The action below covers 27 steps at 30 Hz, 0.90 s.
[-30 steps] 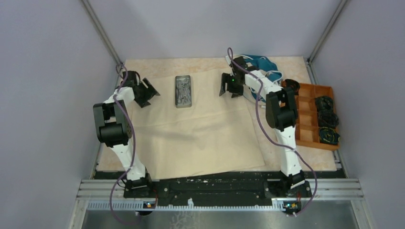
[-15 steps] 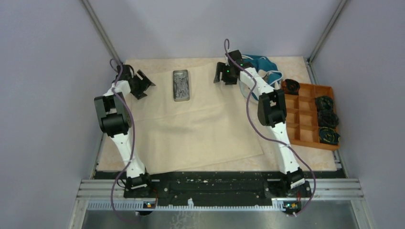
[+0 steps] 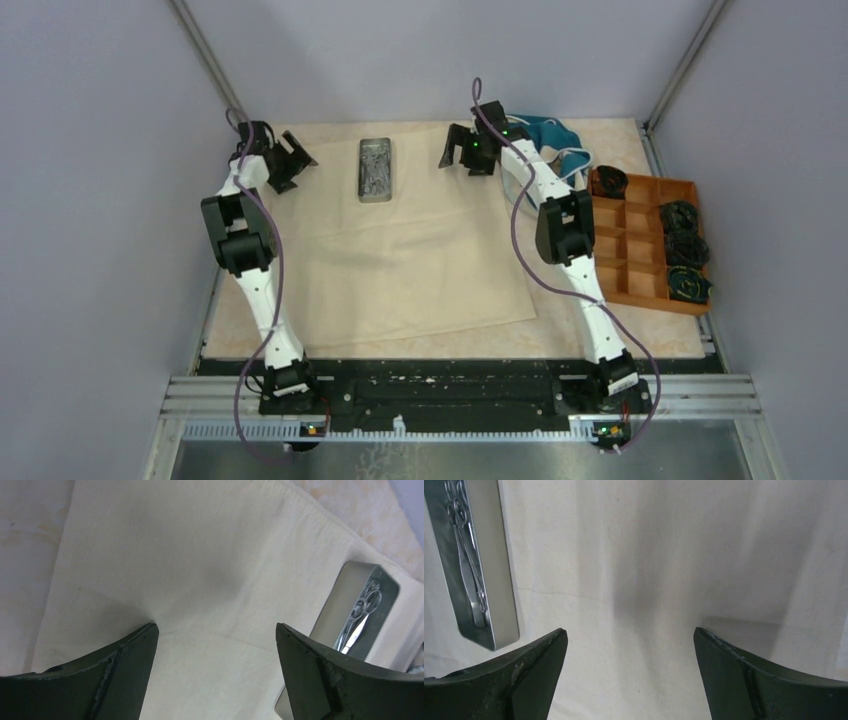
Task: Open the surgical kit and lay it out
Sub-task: Smooth out the surgical kit at the center of the board.
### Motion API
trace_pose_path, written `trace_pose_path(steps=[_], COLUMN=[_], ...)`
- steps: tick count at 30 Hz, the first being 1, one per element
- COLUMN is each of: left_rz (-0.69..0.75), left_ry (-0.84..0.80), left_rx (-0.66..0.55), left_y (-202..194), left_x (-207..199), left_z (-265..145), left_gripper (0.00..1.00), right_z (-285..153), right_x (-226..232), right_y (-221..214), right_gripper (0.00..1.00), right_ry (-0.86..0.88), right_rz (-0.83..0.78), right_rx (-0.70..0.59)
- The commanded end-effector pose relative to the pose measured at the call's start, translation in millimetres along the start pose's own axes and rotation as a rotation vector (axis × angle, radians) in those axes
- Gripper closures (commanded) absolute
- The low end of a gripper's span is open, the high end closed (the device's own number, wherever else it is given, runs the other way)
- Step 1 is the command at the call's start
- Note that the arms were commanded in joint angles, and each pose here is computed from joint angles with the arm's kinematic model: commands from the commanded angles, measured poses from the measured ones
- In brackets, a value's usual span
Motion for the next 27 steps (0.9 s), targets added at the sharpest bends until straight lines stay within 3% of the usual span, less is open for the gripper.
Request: trace_pose_path(steps=[1, 4, 7, 11, 15, 21, 24, 27], left_rz=[0.071, 0.112, 0.191, 0.266, 0.242, 0.060, -0.007, -0.164], left_ry=[0.069, 0.017, 0.031, 0.040, 0.007, -0.043, 0.020, 0.139], left_rx=[0.076, 0.115, 0.141, 0.143, 0.208, 0.363, 0.403, 0.491], left_y=[-12.1, -29.3, -45.8, -63.6, -97.8, -160.0, -183.6, -213.1], left_x=[-22.0, -52.5, -73.6, -78.2, -70.4, -44.2, -26.7, 1.8], left_z=[-40.0, -65.9, -95.4, -136.4, -170.5, -184.4, -180.4, -182.4], left_gripper=[0.05, 0.04, 0.02, 0.02, 0.02, 0.02, 0.02, 0.02], right_z=[-47.7, -78.3, -94.2, -113.4, -121.5, -123.1, -118.5, -122.4], right_x=[31.2, 44.7, 44.1, 48.8, 47.7, 22.9, -7.0, -41.5], right_y=[8.7, -1.2, -32.6, -75.3, -104.1, -137.2, -155.9, -173.9], right_gripper=[0.03, 0.02, 0.02, 0.04, 0.05, 0.09, 0.09, 0.10], right_ry=[0.083, 0.122, 0.110, 0.168, 0.245, 0.255, 0.171, 0.053], right_rz=[0.034, 0.009, -0.023, -0.093, -0.100, -0.061, -0.009, 0.046], right_rx=[0.036, 0.107, 0.263, 0.408, 0.462, 0.493, 0.463, 0.480])
Point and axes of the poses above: each gripper's point midway between its finger pads, its own z axis out along the fingers, its own x axis along the line the jaws close on, y = z × x, the point moved 10 cm from there along -z, back along the fingers, and after that the axes turned 10 degrees about z, right-handed, at the moved point
